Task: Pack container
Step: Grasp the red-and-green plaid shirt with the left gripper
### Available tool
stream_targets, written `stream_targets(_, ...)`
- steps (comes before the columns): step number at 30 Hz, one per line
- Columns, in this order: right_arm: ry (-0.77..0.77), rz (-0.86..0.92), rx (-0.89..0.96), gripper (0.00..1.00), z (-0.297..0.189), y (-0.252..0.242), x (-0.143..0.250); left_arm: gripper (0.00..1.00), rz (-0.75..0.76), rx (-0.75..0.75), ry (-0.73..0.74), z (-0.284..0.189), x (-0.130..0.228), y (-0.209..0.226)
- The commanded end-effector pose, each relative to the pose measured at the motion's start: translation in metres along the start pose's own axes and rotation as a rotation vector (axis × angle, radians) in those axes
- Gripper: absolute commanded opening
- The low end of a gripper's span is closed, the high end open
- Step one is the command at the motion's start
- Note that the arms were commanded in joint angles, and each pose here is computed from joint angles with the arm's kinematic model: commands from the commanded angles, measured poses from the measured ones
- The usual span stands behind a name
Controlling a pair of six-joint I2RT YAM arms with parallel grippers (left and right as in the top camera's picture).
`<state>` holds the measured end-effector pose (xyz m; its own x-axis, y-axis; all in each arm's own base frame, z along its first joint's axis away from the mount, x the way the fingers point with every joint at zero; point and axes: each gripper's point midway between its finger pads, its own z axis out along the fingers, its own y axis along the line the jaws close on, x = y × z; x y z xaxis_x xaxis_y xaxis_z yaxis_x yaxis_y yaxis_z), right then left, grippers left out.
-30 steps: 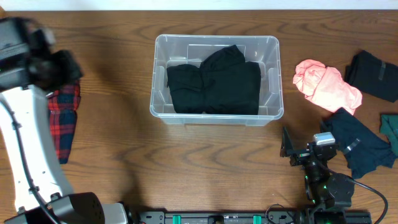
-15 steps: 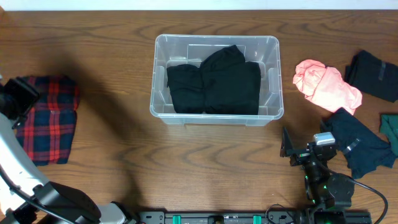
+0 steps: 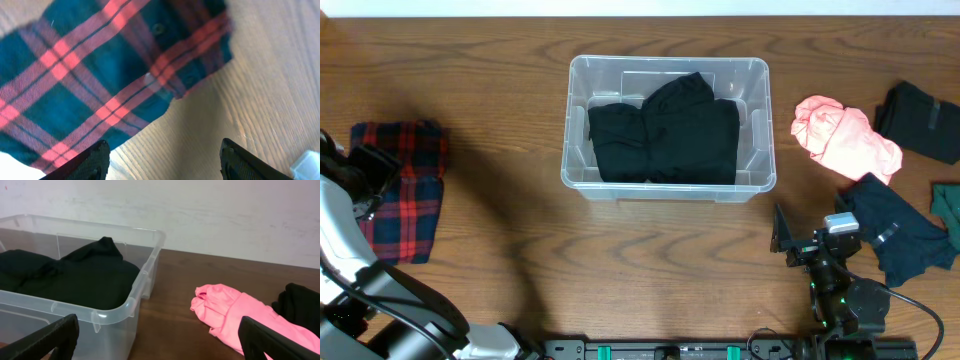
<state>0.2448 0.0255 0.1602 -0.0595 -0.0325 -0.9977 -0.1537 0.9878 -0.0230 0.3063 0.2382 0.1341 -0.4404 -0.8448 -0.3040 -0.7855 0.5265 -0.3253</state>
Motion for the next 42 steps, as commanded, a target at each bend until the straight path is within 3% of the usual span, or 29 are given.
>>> stream_targets(1,0.001,-0.006,-0.005,0.99,0.000,0.001,0.001,0.71,-0.133,-0.024,0.023,0.004,0.004,0.021)
stream_targets(9,0.001,-0.006,-0.005,0.99,0.000,0.001,0.001,0.70,-0.367,0.043,0.096,0.016,0.029,0.070)
stream_targets(21,0.001,-0.006,-0.006,0.99,0.000,0.002,0.001,0.70,-0.608,0.047,0.077,0.046,0.076,0.148)
stream_targets(29,0.001,-0.006,-0.006,0.99,0.000,0.002,0.001,0.71,-0.619,0.053,0.002,0.063,0.084,0.161)
stream_targets(42,0.001,-0.006,-0.006,0.99,0.000,0.002,0.001,0.71,-0.528,0.092,-0.102,0.070,0.059,0.147)
